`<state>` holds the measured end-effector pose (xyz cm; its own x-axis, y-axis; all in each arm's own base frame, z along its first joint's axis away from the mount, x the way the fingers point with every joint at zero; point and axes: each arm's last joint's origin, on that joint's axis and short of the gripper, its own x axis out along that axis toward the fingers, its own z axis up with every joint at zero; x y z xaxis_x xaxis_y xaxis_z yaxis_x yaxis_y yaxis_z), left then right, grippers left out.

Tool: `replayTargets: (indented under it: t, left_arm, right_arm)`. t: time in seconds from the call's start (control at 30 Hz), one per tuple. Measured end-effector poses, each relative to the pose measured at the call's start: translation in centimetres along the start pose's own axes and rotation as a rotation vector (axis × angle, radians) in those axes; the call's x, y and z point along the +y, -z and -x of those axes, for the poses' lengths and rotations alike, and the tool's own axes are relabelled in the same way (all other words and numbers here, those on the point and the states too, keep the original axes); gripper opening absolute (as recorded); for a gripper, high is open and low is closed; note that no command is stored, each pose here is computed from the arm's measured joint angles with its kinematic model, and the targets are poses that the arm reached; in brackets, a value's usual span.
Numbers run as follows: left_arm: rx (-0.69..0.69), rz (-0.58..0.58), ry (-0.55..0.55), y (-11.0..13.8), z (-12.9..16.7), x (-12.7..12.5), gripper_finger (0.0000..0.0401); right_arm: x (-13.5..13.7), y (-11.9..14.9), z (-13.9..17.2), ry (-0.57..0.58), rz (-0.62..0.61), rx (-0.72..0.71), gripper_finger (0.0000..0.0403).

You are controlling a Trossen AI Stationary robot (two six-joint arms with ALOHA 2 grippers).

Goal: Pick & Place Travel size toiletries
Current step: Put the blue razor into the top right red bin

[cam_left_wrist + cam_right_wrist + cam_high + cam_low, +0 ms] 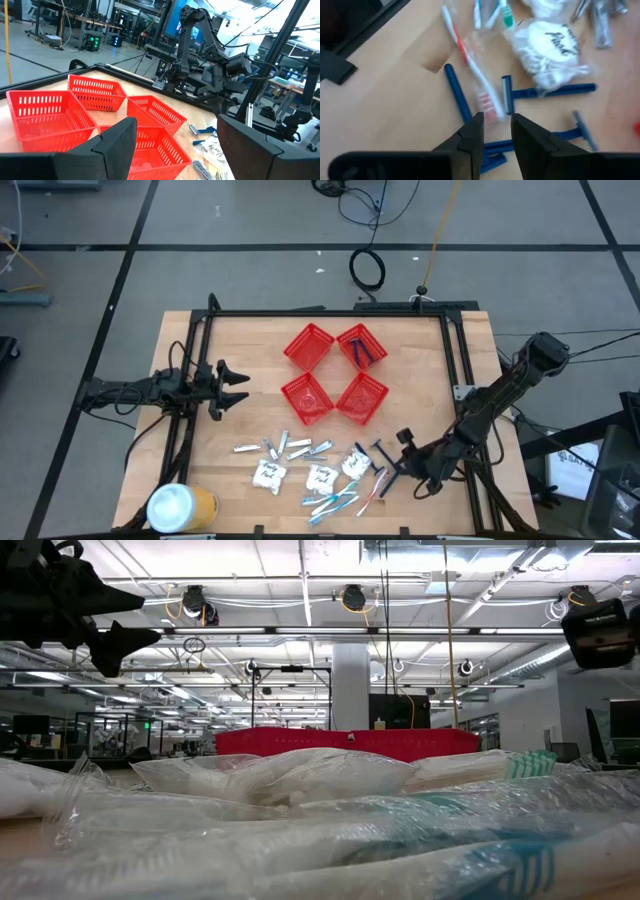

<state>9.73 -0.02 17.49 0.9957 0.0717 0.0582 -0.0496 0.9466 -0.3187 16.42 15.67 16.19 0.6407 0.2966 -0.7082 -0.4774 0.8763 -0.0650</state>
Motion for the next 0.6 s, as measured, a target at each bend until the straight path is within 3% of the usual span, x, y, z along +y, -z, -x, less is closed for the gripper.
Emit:
replayTargets:
  t: [0.37,0.6]
  left_arm:
    - [0.001,0.0,0.0,0.0,0.0,0.0,0.0271]
    - [0.0,0.0,0.0,0.0,0.0,0.0,0.0271]
  right_arm:
    - [0.7,1.5,-2.5,-0.075,-0.03,0.131,0.0086]
    - [0.8,1.5,-2.8,-0.074,-0.032,0.133,0.0086]
